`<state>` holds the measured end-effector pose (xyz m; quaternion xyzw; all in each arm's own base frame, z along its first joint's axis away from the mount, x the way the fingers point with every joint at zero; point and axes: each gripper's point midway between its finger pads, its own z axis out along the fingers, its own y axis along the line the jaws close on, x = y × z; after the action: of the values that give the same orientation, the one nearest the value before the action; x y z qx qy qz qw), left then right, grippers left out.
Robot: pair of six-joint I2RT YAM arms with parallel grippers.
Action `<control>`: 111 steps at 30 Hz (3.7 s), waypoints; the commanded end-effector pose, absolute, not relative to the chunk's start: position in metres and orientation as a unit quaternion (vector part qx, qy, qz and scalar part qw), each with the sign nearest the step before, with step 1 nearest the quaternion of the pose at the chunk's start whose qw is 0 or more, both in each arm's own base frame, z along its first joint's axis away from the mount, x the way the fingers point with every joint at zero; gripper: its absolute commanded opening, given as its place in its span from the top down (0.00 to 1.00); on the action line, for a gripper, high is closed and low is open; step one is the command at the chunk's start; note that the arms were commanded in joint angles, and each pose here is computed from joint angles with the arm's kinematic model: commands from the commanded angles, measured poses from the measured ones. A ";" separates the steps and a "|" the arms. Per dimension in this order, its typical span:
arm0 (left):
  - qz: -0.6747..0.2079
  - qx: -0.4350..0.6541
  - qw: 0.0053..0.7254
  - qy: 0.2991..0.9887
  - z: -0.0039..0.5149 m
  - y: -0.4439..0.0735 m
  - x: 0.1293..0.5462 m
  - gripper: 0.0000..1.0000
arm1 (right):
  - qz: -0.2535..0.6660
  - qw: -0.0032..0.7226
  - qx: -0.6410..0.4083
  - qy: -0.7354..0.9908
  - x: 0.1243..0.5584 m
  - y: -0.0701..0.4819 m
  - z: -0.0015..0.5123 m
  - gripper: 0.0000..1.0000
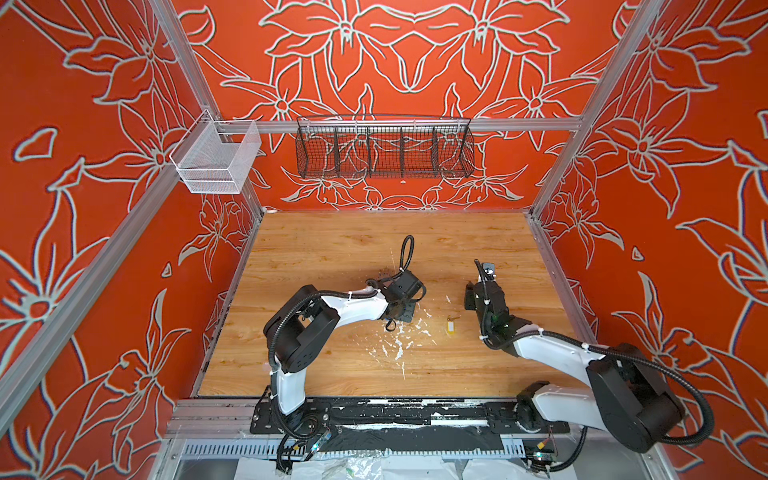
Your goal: Put the keys on the keyring
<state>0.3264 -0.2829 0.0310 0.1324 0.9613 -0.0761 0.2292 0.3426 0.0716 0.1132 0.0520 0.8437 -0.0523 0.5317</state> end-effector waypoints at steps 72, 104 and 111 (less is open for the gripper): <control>-0.286 0.400 0.423 0.761 0.211 -0.281 0.222 0.98 | 0.263 0.598 -0.425 0.627 0.212 0.245 0.158 0.33; -0.307 0.437 0.395 0.748 0.220 -0.284 0.204 1.00 | 0.276 0.542 -0.509 0.609 0.208 0.276 0.161 0.25; -0.314 0.443 0.390 0.743 0.222 -0.286 0.200 1.00 | 0.292 0.537 -0.515 0.601 0.202 0.280 0.166 0.30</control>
<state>0.2033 -0.2792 0.1999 0.4259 0.7694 -0.3001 0.3696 0.2106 0.2720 0.1540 -0.4944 0.6272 0.2761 0.5347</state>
